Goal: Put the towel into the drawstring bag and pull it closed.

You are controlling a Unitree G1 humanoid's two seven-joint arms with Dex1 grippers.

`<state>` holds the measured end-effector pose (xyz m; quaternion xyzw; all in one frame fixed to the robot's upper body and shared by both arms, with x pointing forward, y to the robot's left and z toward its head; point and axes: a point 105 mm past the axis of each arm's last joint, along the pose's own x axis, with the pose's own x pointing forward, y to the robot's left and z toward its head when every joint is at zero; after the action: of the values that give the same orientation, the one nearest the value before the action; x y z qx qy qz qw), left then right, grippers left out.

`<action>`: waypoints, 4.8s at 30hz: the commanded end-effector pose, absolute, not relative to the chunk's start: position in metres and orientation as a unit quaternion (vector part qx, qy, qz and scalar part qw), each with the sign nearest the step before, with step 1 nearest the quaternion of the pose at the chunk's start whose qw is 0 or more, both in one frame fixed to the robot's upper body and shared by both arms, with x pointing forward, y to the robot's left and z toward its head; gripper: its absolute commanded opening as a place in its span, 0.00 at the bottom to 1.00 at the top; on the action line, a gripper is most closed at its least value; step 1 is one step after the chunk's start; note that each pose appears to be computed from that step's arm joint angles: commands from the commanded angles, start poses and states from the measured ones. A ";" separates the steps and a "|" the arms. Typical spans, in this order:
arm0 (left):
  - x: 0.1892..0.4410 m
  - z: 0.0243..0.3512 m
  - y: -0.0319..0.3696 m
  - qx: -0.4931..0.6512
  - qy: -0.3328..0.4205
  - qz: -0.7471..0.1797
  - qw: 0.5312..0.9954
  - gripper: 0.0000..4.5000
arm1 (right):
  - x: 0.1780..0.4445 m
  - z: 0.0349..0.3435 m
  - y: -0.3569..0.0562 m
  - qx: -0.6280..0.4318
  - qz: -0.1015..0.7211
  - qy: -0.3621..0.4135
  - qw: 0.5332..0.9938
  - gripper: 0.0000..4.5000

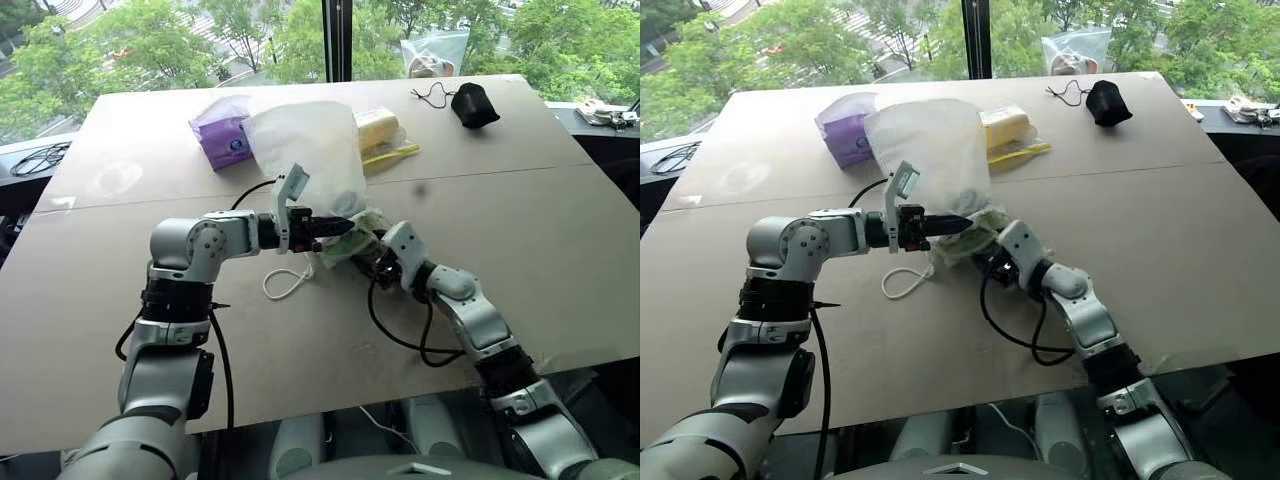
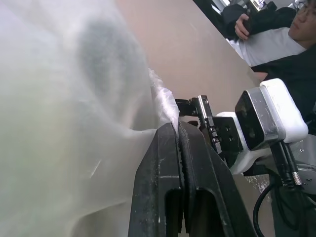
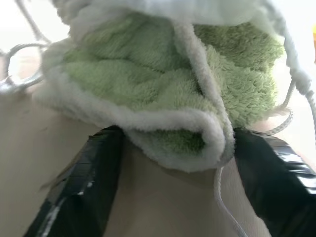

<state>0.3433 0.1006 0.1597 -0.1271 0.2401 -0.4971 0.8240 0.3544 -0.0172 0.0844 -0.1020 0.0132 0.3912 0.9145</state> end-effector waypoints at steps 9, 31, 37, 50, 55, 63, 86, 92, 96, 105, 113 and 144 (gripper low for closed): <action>0.319 0.166 0.103 -0.150 0.262 -0.529 0.793 0.00 | 0.360 0.138 0.012 0.244 0.446 -0.061 0.859 0.01; 0.321 0.180 0.107 -0.175 0.226 -0.512 0.810 0.00 | 0.352 0.112 0.000 0.049 0.460 -0.021 0.886 0.47; 0.363 0.198 0.127 0.017 0.123 -0.528 0.840 0.00 | 0.312 0.127 -0.035 -0.050 0.480 -0.018 0.876 0.66; 0.342 0.223 0.166 0.089 0.056 -0.545 0.832 0.72 | 0.387 0.112 -0.052 -0.167 0.363 0.051 0.915 0.69; 0.297 0.215 0.193 0.054 0.089 -0.510 0.854 0.72 | 0.419 0.099 -0.052 -0.172 0.350 0.078 0.917 0.69; 0.258 0.142 0.187 0.031 0.151 -0.435 0.887 0.73 | 0.422 0.106 -0.056 -0.144 0.397 0.060 0.904 0.12; 0.324 0.117 0.173 0.144 -0.057 -0.299 0.941 0.01 | 0.379 0.214 -0.109 -0.175 0.304 -0.110 0.930 0.00; 0.340 0.250 0.243 0.291 -0.241 -0.135 0.916 0.01 | 0.360 0.319 -0.117 -0.257 0.279 -0.256 0.889 0.00; 0.351 0.338 0.263 0.315 -0.316 -0.078 0.891 0.01 | 0.343 0.384 -0.122 -0.353 0.258 -0.321 0.840 0.00; 0.369 0.331 0.284 0.290 -0.280 -0.059 0.913 0.01 | 0.344 0.382 -0.156 -0.415 0.212 -0.278 0.840 0.00; 0.365 0.321 0.314 0.290 -0.240 -0.033 0.926 0.01 | 0.332 0.381 -0.218 -0.424 0.112 -0.240 0.866 0.00; 0.318 0.126 0.212 0.065 0.023 -0.346 0.936 0.23 | 0.285 0.148 -0.155 -0.229 0.416 0.023 0.879 0.07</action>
<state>0.3232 0.2179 0.1135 0.0658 0.0324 -0.3226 0.9437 0.2862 -0.1554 0.1453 -0.2142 0.0338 0.4205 0.8810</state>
